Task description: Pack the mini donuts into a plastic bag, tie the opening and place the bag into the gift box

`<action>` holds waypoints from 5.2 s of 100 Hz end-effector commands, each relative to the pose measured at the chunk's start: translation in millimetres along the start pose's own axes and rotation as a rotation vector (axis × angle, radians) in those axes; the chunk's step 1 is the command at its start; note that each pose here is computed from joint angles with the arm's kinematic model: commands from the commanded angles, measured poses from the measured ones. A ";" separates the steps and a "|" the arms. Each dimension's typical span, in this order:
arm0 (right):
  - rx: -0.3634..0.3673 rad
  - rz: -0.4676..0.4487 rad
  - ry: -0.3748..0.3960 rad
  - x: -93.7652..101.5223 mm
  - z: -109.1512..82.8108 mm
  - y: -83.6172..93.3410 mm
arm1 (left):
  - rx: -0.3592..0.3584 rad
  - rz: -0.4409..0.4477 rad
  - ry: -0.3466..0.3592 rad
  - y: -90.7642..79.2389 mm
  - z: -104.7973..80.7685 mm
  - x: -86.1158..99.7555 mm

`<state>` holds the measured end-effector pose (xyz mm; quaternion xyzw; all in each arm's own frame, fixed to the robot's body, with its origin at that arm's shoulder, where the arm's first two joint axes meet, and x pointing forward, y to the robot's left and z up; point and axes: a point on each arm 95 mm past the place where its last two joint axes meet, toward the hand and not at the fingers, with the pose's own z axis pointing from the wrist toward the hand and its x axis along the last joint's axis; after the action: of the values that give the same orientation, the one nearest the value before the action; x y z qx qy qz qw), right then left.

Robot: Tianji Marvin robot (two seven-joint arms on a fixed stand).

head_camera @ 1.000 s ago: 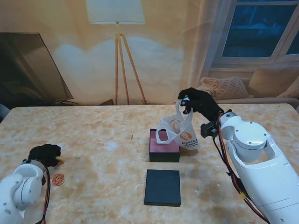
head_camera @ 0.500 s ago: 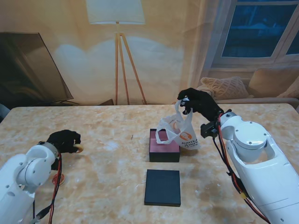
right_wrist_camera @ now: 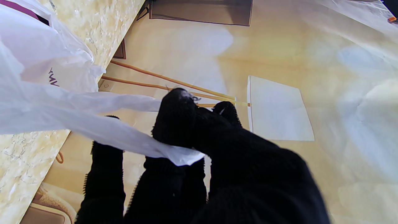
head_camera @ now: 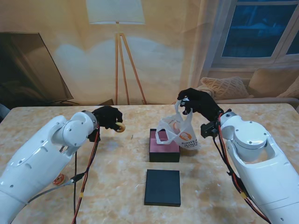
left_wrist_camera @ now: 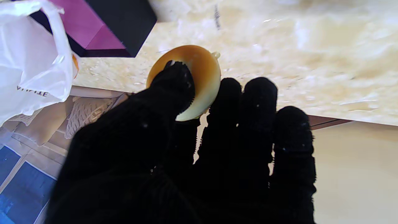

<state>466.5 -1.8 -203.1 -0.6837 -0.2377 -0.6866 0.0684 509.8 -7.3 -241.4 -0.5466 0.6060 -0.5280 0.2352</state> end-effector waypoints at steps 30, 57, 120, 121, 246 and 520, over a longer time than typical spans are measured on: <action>0.017 0.009 0.001 -1.2 -0.1 -5.2 | -0.022 -0.111 0.078 -23.5 38.6 67.4; 0.015 0.012 0.003 -0.6 -0.4 -5.0 | -0.047 -0.167 0.097 -19.8 62.5 105.4; 0.009 0.010 0.005 0.7 -1.3 -3.3 | -0.044 -0.237 0.211 -17.5 50.4 156.2; 0.008 0.010 0.005 0.7 -1.3 -3.3 | -0.044 -0.238 0.213 -17.2 50.1 157.0; 0.009 0.020 0.019 1.0 -4.2 -2.9 | 0.032 -0.241 0.163 13.6 62.6 187.8; -0.002 0.015 0.016 0.8 -4.7 -0.8 | -0.009 0.454 -0.595 148.7 -207.6 -90.2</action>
<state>463.9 -6.8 -198.1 -0.6780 -0.2269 -0.6960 0.0662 300.7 127.5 -322.4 -0.5169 0.6127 -0.2939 0.5206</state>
